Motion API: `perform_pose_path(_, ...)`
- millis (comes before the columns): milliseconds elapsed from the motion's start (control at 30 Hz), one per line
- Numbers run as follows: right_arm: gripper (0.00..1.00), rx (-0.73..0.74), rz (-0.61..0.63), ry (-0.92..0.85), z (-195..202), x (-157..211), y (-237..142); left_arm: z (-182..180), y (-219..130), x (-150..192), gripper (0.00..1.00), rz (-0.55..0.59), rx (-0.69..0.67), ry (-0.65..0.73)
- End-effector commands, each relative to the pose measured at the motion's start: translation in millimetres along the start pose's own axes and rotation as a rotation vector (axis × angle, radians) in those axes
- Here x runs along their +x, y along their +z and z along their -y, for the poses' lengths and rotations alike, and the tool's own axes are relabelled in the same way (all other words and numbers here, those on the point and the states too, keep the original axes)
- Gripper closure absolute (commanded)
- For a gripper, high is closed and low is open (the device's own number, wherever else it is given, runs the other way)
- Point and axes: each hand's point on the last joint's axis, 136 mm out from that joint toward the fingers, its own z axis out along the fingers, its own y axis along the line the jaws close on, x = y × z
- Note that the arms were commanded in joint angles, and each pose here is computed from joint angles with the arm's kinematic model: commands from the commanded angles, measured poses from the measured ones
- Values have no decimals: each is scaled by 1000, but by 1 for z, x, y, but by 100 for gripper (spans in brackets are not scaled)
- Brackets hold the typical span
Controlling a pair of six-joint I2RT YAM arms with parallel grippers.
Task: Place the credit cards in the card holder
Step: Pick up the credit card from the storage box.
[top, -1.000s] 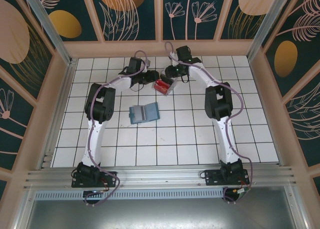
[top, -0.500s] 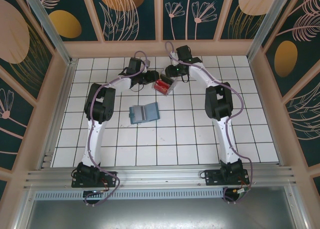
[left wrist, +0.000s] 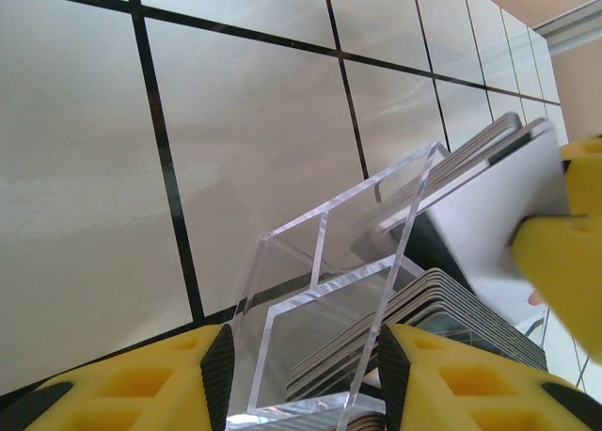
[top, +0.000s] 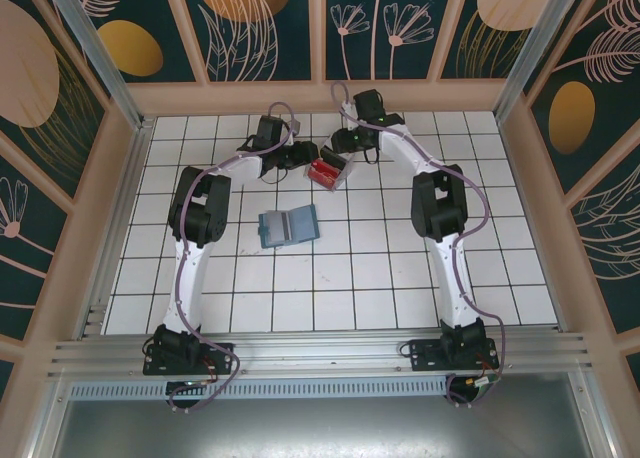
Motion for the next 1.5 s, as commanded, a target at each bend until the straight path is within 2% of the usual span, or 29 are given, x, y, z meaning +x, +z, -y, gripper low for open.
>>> perform_pose_path(0, 51, 54, 116, 19, 16, -37, -38, -34, 2, 47, 54, -136, -109, -87)
perform_pose_path(333, 55, -8, 78, 19, 9, -25, -27, -33, 2, 46, 54, -133, -107, -87)
perform_pose_path(533, 61, -88, 69, 15, -3, -23, -24, -33, 2, 45, 54, -131, -107, -87)
perform_pose_path(867, 95, -150, 71, 28, -9, -25, -28, -32, 2, 43, 54, -126, -109, -83)
perform_pose_path(967, 100, -161, 81, 30, -10, -27, -31, -32, 2, 43, 54, -127, -109, -85)
perform_pose_path(1200, 100, -199, 88, 38, -13, -30, -35, -31, 1, 42, 54, -124, -107, -83)
perform_pose_path(1233, 96, -194, 85, 37, -12, -29, -34, -31, 1, 42, 54, -126, -108, -84)
perform_pose_path(1300, 70, -168, 92, 39, -7, -30, -34, -31, 1, 42, 54, -125, -107, -84)
perform_pose_path(1333, 61, -153, 93, 38, -5, -29, -34, -30, 1, 42, 54, -124, -107, -83)
perform_pose_path(1400, 53, -146, 88, 32, -3, -29, -32, -30, 1, 41, 54, -124, -106, -82)
perform_pose_path(1467, 49, -160, 58, 29, -4, -28, -26, -30, 1, 41, 54, -125, -107, -83)
